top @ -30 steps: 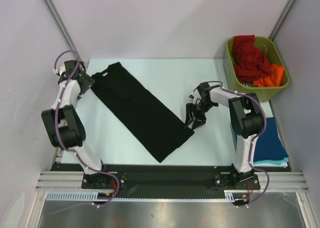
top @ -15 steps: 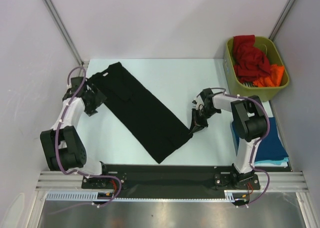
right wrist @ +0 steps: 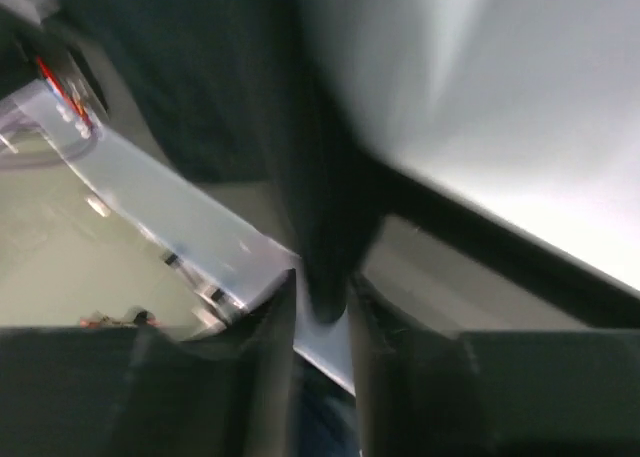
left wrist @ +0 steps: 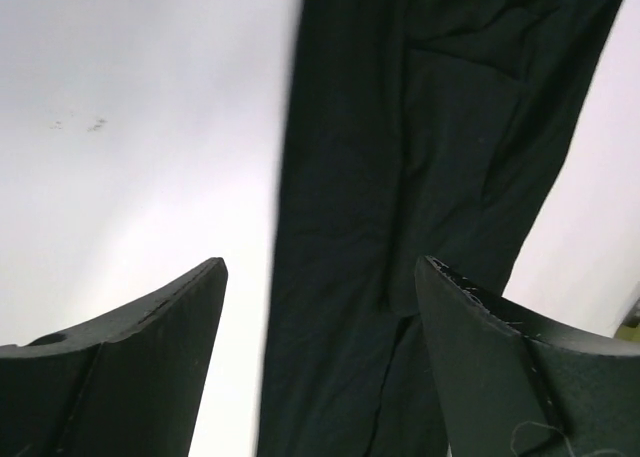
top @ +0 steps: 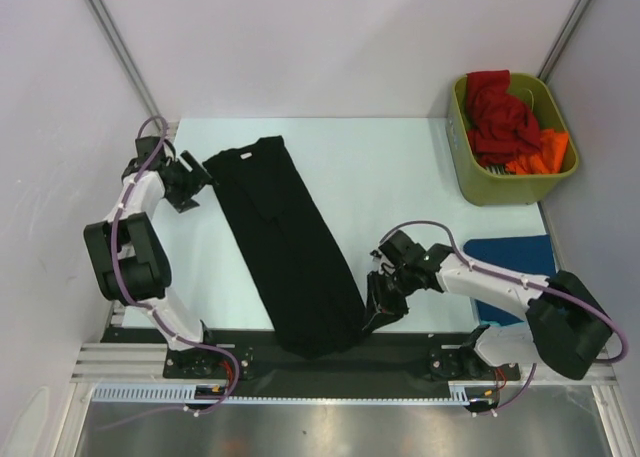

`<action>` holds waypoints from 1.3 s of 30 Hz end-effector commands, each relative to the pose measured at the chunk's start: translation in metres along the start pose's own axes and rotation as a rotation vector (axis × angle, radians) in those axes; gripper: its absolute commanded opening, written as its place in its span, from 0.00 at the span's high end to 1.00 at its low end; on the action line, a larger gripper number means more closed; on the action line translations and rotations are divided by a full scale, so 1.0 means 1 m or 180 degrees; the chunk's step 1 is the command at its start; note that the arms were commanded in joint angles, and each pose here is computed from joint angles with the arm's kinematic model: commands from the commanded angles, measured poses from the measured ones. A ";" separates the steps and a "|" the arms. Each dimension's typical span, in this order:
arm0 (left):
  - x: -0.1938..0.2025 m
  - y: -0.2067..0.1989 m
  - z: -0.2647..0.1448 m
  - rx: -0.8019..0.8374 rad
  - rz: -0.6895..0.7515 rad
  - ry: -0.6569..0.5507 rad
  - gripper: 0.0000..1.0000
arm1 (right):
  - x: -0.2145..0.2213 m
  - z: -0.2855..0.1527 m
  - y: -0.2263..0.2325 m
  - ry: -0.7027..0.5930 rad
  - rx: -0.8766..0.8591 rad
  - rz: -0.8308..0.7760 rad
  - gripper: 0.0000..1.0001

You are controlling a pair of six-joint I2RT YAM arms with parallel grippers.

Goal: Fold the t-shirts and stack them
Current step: Fold the tshirt

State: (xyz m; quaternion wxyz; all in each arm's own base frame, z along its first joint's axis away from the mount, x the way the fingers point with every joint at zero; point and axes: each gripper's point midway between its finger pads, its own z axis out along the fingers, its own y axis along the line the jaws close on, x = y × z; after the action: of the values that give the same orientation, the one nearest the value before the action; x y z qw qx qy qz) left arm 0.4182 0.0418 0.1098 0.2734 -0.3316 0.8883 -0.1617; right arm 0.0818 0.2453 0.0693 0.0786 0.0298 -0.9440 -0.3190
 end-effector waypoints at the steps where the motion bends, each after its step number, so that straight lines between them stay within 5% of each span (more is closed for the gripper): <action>1: -0.013 0.009 -0.005 0.0147 -0.0116 -0.0023 0.18 | 0.021 -0.005 -0.003 0.0123 0.0165 -0.0011 0.60; 6: -0.041 -0.004 -0.008 0.0362 -0.0042 -0.0150 0.16 | -0.090 -0.044 0.000 -0.0598 0.0431 -0.0366 0.33; 13: -0.070 -0.009 0.012 0.0407 -0.0060 -0.0299 0.23 | -0.280 -0.071 0.055 -0.1446 0.0497 -0.1320 0.34; 20: -0.090 -0.007 0.040 0.0467 -0.0230 -0.0610 0.38 | -0.441 -0.041 0.100 -0.2054 -0.0109 -0.1563 0.41; 23: -0.091 -0.004 0.054 0.0471 -0.0329 -0.0767 0.36 | -0.471 -0.038 0.131 -0.2243 -0.0608 -0.1574 0.44; 28: -0.089 -0.015 0.083 0.0459 -0.0354 -0.0742 0.28 | -0.496 0.004 0.119 -0.2295 -0.0871 -0.1347 0.47; 39: -0.088 -0.030 0.134 0.0537 -0.0774 -0.0626 0.29 | -0.495 0.050 0.124 -0.2127 -0.1245 -0.1211 0.48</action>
State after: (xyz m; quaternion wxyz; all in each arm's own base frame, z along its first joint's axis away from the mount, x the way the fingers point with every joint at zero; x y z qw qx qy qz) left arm 0.5490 0.0615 0.0451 0.3493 -0.4096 0.8115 -0.2271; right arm 0.5675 0.4086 0.0460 -0.3032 0.0909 -0.8281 -0.4628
